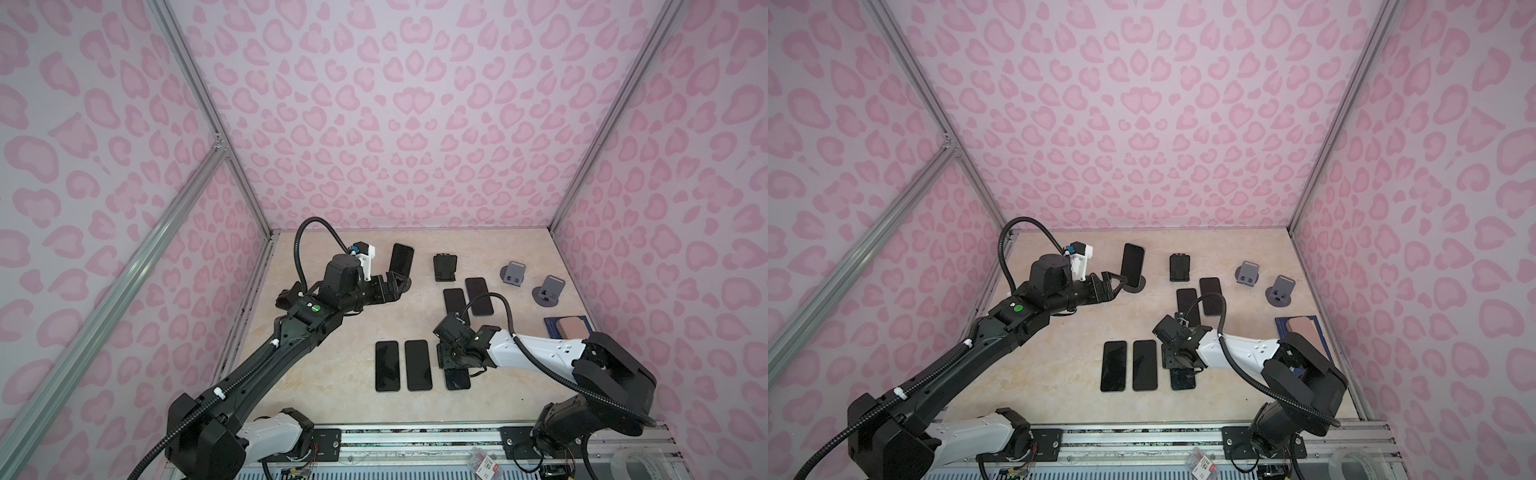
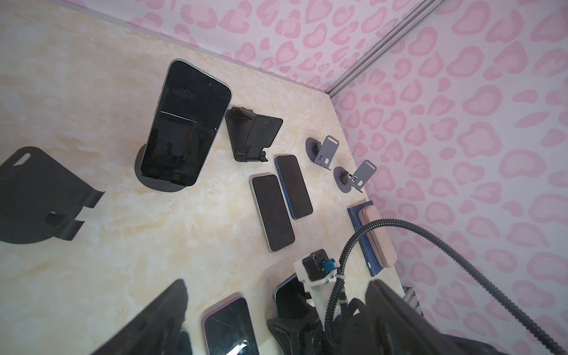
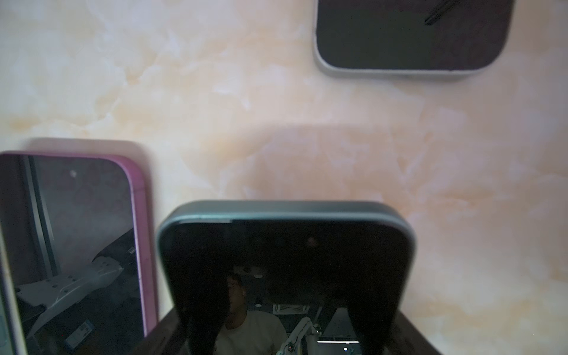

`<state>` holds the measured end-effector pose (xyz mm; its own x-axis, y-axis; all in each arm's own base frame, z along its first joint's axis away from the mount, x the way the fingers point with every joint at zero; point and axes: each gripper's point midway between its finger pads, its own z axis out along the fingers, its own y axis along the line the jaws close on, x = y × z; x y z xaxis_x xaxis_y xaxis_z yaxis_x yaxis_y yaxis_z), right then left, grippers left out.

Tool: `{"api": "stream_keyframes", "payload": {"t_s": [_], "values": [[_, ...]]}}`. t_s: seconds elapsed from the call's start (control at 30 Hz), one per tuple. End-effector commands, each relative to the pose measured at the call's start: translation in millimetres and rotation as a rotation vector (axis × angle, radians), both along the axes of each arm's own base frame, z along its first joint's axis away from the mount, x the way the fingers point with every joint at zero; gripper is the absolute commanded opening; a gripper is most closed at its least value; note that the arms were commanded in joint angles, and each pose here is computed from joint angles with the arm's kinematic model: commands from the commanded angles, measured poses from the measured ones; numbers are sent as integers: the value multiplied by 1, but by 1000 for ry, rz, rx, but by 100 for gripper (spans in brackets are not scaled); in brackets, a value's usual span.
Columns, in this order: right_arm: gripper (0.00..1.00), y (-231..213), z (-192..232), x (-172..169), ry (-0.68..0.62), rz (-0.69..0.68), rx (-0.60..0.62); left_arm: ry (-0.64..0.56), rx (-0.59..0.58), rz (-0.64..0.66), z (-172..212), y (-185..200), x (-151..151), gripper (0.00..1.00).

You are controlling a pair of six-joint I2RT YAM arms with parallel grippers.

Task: Remove the phone from the phone stand
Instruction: 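Carry the silver-edged phone nearer the robot toward the flat phones, then lay the silver-edged phone beside the pink-edged phone and open the right gripper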

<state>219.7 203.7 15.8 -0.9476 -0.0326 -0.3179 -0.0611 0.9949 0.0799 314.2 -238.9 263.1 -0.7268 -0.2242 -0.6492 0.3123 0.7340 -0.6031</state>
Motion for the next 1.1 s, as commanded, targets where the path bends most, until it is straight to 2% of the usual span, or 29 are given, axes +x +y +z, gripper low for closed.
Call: {"api": "stream_keyframes", "payload": {"t_s": [0.0, 1.07], "values": [[70, 2, -7, 1, 12, -10, 0, -41, -14, 2, 13, 0, 2, 94], [78, 3, -27, -13, 81, -4, -48, -52, -4, 36, 16, 7, 3, 93]]}}
